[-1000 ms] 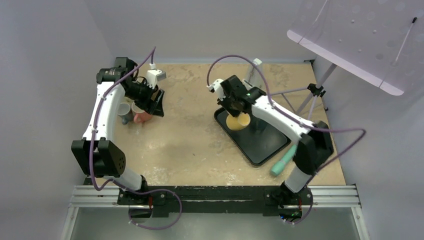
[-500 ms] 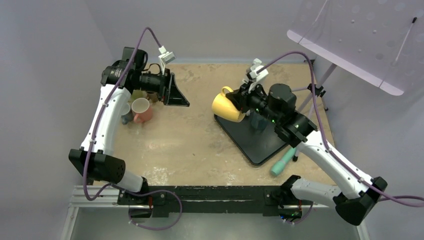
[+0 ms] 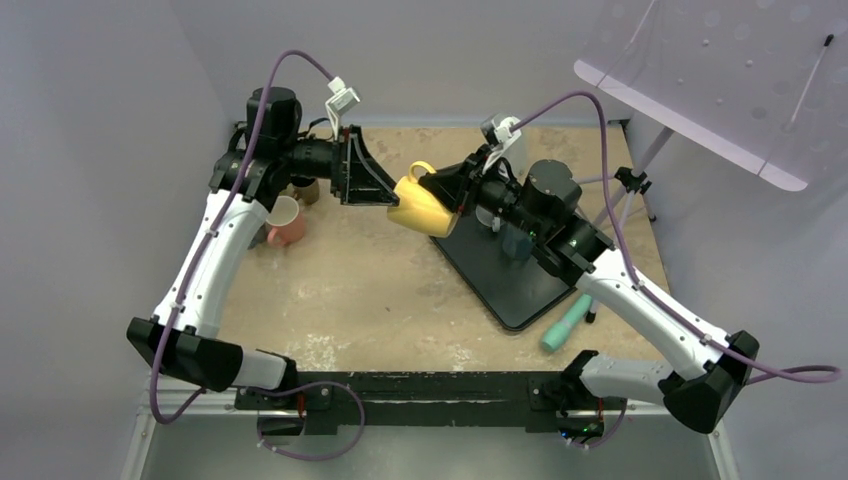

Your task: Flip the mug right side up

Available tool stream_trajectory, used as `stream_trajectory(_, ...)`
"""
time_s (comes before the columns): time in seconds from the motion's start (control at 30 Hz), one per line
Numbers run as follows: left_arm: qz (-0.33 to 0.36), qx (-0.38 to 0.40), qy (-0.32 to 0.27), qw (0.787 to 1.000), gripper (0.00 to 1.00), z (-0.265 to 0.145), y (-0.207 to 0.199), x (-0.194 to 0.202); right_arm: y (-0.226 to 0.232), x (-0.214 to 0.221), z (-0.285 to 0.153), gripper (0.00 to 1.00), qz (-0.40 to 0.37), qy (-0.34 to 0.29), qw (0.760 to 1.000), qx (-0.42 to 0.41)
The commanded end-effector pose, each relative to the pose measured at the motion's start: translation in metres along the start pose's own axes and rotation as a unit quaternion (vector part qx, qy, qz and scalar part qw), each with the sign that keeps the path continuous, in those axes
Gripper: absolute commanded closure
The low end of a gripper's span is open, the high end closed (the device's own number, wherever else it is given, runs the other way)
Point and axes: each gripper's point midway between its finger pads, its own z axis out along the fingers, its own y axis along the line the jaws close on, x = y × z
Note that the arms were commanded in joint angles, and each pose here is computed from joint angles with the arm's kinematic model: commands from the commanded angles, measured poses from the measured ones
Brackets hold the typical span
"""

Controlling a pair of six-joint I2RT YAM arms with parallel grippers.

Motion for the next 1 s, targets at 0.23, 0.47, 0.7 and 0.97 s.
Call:
stream_trajectory(0.23,-0.019,0.040,0.012,0.999,0.35,0.012,-0.011,0.008,0.045,-0.085,-0.001,1.00,0.008,-0.131,0.988,-0.080)
stream_trajectory(0.47,-0.021,0.056,0.020,0.998,1.00,0.015,-0.020,0.016,0.041,-0.070,0.011,1.00,0.016,-0.116,0.990,-0.083)
stream_trajectory(0.7,0.057,-0.152,0.066,0.985,1.00,-0.012,0.041,0.033,0.016,-0.020,0.027,0.33,0.022,-0.017,0.999,-0.033)
stream_trajectory(0.97,0.075,-0.387,0.205,0.896,1.00,-0.070,0.159,0.078,-0.012,0.008,0.012,0.10,0.026,0.028,0.998,0.044)
